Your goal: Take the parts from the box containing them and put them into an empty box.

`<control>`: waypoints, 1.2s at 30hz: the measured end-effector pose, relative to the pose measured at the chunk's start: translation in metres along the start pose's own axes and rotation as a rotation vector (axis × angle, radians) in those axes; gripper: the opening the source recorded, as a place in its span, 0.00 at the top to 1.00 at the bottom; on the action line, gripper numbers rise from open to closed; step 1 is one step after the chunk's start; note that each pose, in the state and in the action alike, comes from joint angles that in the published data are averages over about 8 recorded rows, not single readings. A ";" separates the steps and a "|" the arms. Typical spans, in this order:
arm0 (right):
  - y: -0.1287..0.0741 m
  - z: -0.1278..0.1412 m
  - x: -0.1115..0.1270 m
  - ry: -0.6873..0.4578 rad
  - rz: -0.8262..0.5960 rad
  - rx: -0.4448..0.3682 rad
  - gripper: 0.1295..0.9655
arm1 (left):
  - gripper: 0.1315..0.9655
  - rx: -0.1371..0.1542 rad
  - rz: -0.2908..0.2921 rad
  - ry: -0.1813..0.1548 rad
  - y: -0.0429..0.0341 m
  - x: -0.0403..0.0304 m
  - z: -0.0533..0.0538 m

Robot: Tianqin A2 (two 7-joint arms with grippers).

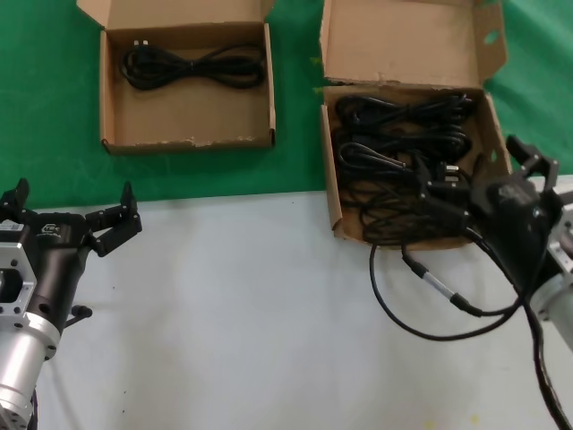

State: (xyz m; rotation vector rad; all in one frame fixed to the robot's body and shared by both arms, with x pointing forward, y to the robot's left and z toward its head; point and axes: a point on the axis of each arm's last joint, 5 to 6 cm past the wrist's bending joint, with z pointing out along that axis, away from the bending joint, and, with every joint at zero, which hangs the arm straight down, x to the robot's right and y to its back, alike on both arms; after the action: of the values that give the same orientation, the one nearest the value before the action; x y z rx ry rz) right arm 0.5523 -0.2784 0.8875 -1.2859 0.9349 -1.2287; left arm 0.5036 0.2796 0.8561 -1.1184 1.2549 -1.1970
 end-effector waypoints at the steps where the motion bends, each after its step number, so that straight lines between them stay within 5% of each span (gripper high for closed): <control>1: 0.002 -0.003 -0.001 0.007 0.004 -0.007 0.00 | 0.01 0.000 0.000 0.000 0.0001 0.0000 0.000; 15: 0.022 -0.038 -0.008 0.104 0.047 -0.084 0.00 | 0.00 -0.003 -0.001 -0.004 0.0008 -0.0006 -0.001; 36: 0.023 -0.040 -0.008 0.109 0.050 -0.089 0.00 | 0.00 -0.003 -0.002 -0.005 0.0009 -0.0006 -0.001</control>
State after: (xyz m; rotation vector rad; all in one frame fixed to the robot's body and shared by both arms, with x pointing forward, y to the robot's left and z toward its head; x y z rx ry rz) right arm 0.5148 -0.2800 0.8595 -1.2669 1.1044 -1.2406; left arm 0.5024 0.2803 0.8552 -1.1240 1.2530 -1.1934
